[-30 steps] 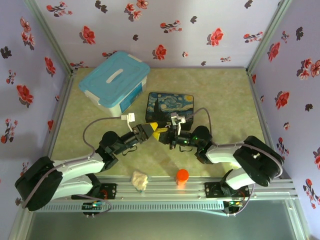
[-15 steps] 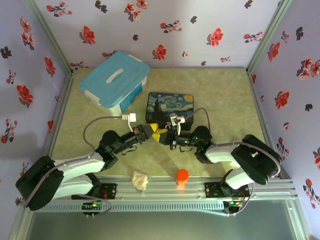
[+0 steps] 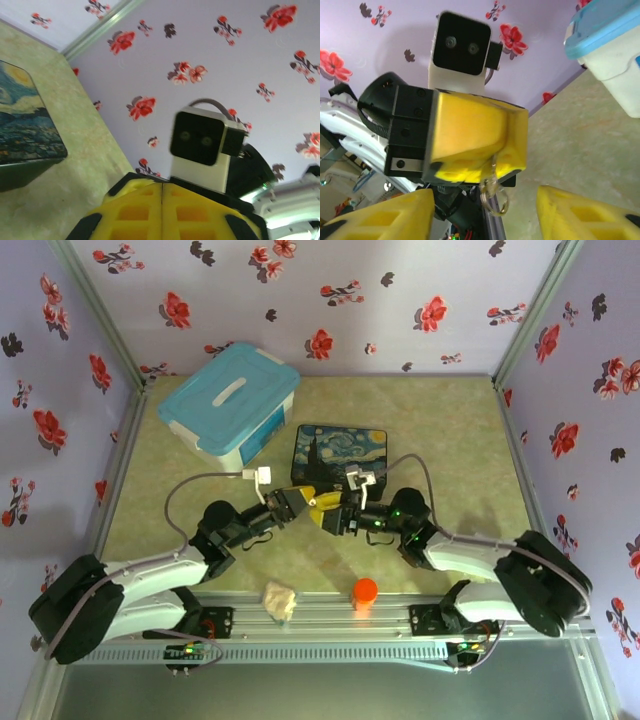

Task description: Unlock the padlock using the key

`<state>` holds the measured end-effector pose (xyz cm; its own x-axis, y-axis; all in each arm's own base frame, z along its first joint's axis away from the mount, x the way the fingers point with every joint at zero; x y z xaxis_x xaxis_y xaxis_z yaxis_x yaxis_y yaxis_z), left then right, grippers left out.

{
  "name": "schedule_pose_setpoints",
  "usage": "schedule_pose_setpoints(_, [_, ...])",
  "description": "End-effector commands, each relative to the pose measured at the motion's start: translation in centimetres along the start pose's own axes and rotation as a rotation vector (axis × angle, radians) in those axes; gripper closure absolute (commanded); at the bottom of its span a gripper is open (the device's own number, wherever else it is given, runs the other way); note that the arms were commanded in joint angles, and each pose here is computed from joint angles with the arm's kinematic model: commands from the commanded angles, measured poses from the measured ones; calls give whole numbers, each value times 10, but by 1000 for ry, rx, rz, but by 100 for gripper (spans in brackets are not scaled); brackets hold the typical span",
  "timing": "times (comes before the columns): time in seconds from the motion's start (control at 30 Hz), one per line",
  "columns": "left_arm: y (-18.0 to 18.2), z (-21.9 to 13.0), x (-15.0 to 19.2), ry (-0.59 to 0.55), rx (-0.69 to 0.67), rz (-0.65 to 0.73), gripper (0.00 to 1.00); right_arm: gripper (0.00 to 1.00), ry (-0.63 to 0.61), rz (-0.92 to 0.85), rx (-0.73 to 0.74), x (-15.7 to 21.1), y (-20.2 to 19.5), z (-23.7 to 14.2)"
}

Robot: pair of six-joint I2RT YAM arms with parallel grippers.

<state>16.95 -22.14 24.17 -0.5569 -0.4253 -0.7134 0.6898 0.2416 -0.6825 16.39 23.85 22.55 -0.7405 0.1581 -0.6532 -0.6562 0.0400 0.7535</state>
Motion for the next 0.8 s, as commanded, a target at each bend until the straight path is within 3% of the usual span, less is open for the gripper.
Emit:
schedule_pose_setpoints(0.0, [7, -6, -12, -106, -107, -42, 100, 36, -106, -65, 108, -3, -5, -15])
schedule_pose_setpoints(0.07, [10, -7, -13, -130, -142, -57, 100, 33, -187, -37, 187, -9, -9, -20])
schedule_pose_setpoints(0.2, [12, -7, -16, -170, -165, -88, 100, 34, -190, 43, 243, -21, -8, -13])
schedule_pose_setpoints(0.43, [8, -5, -23, -212, -153, -98, 100, 32, -287, 166, 131, -33, -4, -2])
schedule_pose_setpoints(0.67, [8, -1, -22, -217, -134, -118, 100, 42, -271, 239, 47, -37, -2, 27])
schedule_pose_setpoints(0.77, [9, -1, -21, -219, -134, -118, 100, 54, -275, 260, -6, -36, -4, 34])
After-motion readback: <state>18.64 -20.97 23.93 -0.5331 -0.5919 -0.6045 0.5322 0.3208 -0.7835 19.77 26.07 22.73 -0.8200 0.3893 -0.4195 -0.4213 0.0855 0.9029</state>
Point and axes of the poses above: each hand's point on the last joint's axis, 136 mm out from that joint toward the fingers, its own z axis out along the fingers, its own y axis along the line the jaws close on, x = y × z, the point moved 8 cm from there along -z, back along the fingers, and after that the axes turned 11 degrees about z, right-handed, at the moved point
